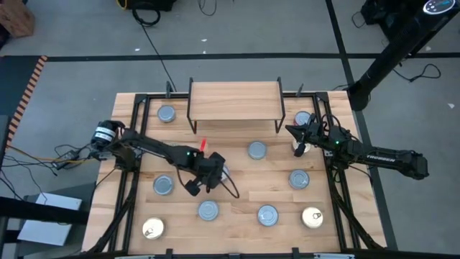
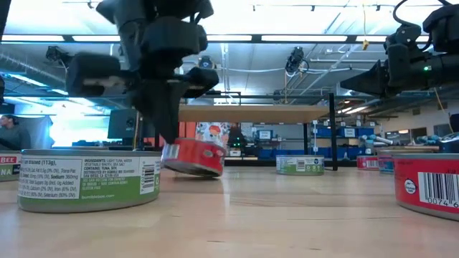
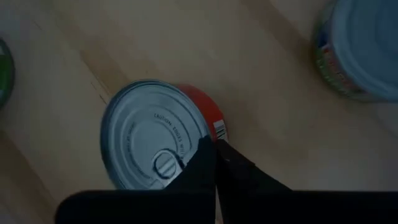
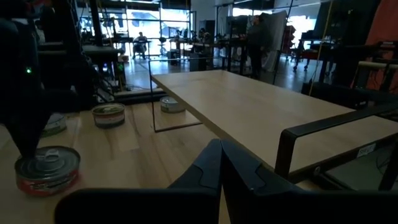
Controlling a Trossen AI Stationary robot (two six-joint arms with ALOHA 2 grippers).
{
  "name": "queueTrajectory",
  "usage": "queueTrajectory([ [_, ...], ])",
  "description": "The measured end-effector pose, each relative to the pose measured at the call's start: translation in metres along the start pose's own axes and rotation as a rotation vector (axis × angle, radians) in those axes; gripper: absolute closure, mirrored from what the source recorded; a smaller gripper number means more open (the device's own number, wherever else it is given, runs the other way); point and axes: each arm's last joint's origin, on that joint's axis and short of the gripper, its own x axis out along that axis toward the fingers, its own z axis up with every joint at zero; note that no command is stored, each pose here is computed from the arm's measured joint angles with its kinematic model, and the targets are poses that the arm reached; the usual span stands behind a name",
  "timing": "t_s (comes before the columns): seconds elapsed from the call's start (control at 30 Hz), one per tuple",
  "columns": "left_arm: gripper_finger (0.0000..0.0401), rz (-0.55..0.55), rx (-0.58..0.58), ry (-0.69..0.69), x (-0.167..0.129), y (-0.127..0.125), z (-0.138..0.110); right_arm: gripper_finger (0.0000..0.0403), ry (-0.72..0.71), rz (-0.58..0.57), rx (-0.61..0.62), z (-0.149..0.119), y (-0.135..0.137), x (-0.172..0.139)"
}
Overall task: Stack canned seafood by type on shelf
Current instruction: Put the red tuna can on the shelf
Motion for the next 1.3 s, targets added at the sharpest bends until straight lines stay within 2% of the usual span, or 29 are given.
queueTrajectory([
  [0.17, 0.0400, -0.046, -0.070, -0.056, -0.013, 0.016, 0.005, 0.0384, 0.000, 0.000, 0.000, 0.000, 0.000, 0.000],
  [0.3, 0.0400, -0.141, -0.169, -0.136, -0.018, 0.028, 0.002, 0.0384, 0.000, 0.000, 0.000, 0.000, 0.000, 0.000],
  [0.57, 0.0401, -0.359, -0.439, -0.325, -0.020, 0.051, -0.009, 0.0384, 0.000, 0.000, 0.000, 0.000, 0.000, 0.000],
  [0.77, 0.0401, -0.416, -0.631, -0.381, -0.014, 0.065, -0.026, 0.0384, 0.000, 0.000, 0.000, 0.000, 0.000, 0.000],
  [1.0, 0.0401, -0.496, -0.781, -0.443, 0.002, 0.065, -0.044, 0.0384, 0.000, 0.001, 0.000, 0.000, 0.000, 0.000],
  [1.3, 0.0401, -0.574, -0.868, -0.484, 0.013, 0.052, -0.045, 0.0384, 0.000, 0.000, 0.000, 0.000, 0.000, 0.000],
])
